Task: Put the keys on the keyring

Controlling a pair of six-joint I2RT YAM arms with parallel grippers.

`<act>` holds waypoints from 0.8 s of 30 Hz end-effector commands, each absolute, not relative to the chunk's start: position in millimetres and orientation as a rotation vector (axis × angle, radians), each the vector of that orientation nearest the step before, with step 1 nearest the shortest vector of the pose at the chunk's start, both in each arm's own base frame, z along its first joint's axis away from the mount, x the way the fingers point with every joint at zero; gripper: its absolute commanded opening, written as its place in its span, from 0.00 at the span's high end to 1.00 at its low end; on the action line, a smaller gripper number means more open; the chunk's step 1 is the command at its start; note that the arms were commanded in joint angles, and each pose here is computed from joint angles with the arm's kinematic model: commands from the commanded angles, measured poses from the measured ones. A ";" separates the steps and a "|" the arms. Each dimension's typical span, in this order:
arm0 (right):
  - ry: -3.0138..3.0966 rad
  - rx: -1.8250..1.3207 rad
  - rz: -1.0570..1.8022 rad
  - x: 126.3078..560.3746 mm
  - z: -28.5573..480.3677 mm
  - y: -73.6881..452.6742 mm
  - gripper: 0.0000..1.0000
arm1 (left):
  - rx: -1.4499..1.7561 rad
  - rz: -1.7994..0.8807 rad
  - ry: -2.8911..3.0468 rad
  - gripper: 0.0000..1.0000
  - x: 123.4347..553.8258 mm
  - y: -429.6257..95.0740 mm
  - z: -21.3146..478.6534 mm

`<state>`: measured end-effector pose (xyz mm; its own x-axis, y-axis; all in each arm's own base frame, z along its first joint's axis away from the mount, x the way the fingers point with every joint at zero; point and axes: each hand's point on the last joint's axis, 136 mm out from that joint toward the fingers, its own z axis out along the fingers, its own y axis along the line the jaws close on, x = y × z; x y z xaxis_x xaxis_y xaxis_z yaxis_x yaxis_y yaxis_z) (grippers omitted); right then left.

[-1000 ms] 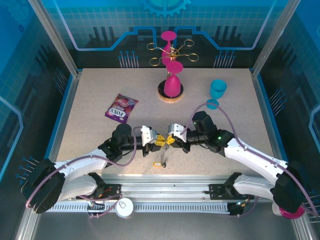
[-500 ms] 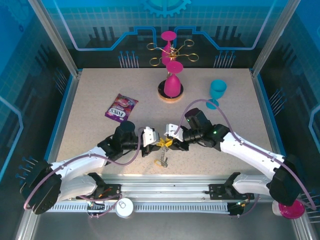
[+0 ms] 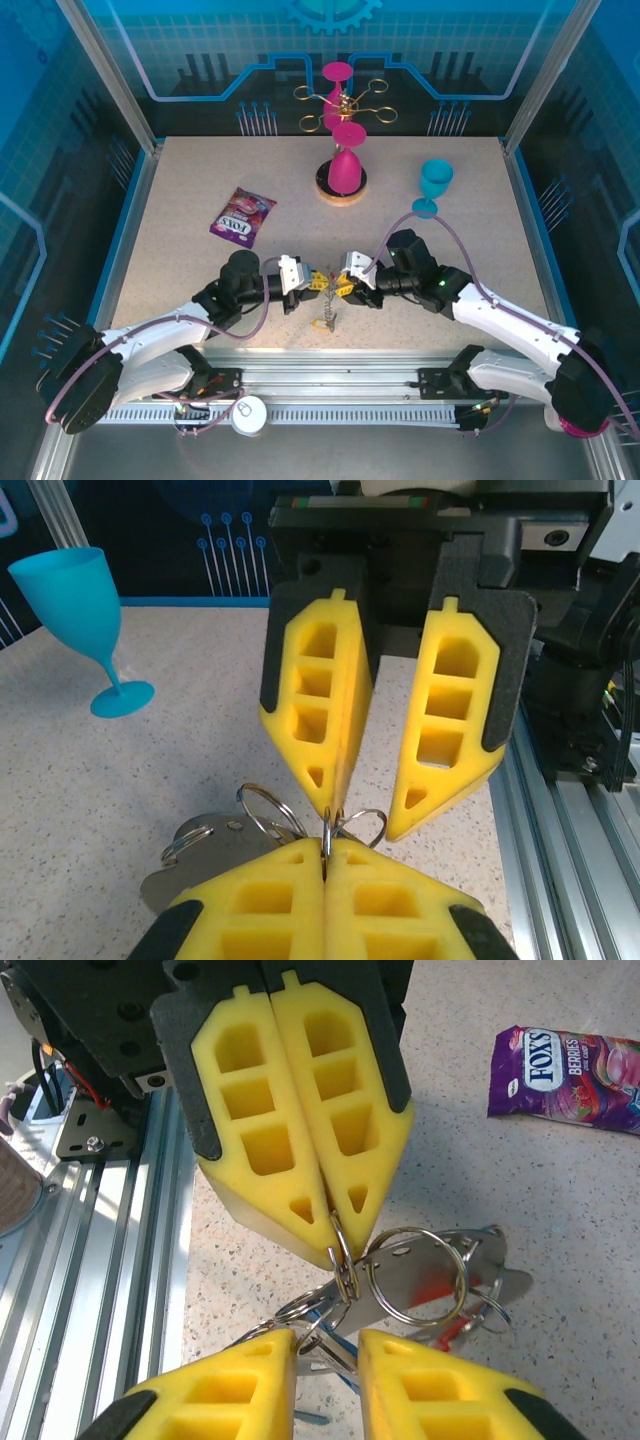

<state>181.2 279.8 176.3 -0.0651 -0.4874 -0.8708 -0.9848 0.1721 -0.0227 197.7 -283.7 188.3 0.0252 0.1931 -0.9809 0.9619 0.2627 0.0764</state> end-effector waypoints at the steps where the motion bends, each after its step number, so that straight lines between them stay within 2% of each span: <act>1: 1.658 -1.402 0.824 184.4 178.6 283.0 0.81 | 1.103 -0.880 1.386 1.00 201.3 -284.2 199.9; 8: 1.646 -1.430 0.764 185.9 177.5 287.5 1.00 | 0.985 -0.908 1.427 1.00 213.0 -283.6 205.2; 17: 1.582 -1.540 0.597 184.3 175.2 302.8 1.00 | 0.894 -0.929 1.452 1.00 224.1 -284.6 210.9; 18: 1.589 -1.530 0.583 186.6 175.2 301.5 0.99 | 0.894 -0.928 1.453 1.00 224.4 -284.7 210.5; 22: 1.611 -1.462 0.593 191.0 178.2 290.0 0.80 | 0.910 -0.924 1.449 1.00 221.8 -284.0 206.8; 24: 1.620 -1.414 0.655 191.0 182.9 281.5 0.74 | 0.932 -0.922 1.440 1.00 218.4 -283.6 204.0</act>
